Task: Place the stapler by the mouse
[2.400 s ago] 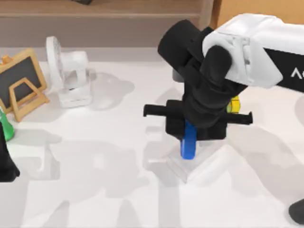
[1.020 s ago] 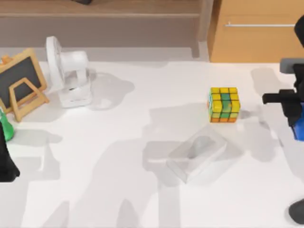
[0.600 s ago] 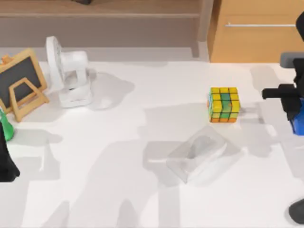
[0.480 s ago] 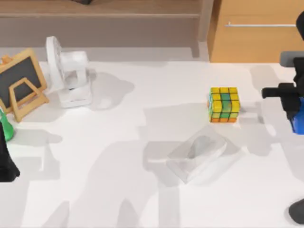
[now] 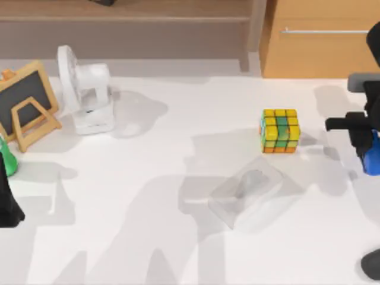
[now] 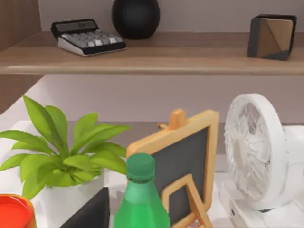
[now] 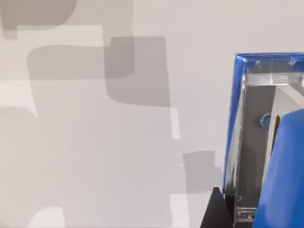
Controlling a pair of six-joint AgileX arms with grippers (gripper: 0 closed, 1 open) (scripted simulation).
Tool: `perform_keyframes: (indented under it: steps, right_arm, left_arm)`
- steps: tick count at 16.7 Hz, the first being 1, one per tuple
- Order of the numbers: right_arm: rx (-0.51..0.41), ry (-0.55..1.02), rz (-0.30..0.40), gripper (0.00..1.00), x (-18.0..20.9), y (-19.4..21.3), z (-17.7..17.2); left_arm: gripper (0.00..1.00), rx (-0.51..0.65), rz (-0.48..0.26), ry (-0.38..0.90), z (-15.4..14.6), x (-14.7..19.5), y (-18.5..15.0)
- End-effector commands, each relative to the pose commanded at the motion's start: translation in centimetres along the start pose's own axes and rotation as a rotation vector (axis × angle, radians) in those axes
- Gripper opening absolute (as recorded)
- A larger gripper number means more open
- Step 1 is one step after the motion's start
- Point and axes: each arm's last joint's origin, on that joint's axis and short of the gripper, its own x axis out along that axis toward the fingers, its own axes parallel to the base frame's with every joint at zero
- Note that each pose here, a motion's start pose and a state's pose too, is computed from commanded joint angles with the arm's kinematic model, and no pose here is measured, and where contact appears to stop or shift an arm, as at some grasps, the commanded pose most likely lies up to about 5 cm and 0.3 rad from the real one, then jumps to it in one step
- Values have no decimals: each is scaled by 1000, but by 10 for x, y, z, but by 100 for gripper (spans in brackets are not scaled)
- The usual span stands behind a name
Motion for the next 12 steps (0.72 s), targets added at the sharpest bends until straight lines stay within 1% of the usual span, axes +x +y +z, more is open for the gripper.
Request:
perform_keyframes:
  steps: [4,8,12]
  right_arm:
    - [-1,66,-8,0,20,-1,-6]
    - [-1,66,-8,0,20,-1,-6]
    - [-1,66,-8,30,20,-1,-6]
  left_arm:
    - [100,0,0,0,0,0,0]
    - [100,0,0,0,0,0,0]
    - [100,0,0,0,0,0,0]
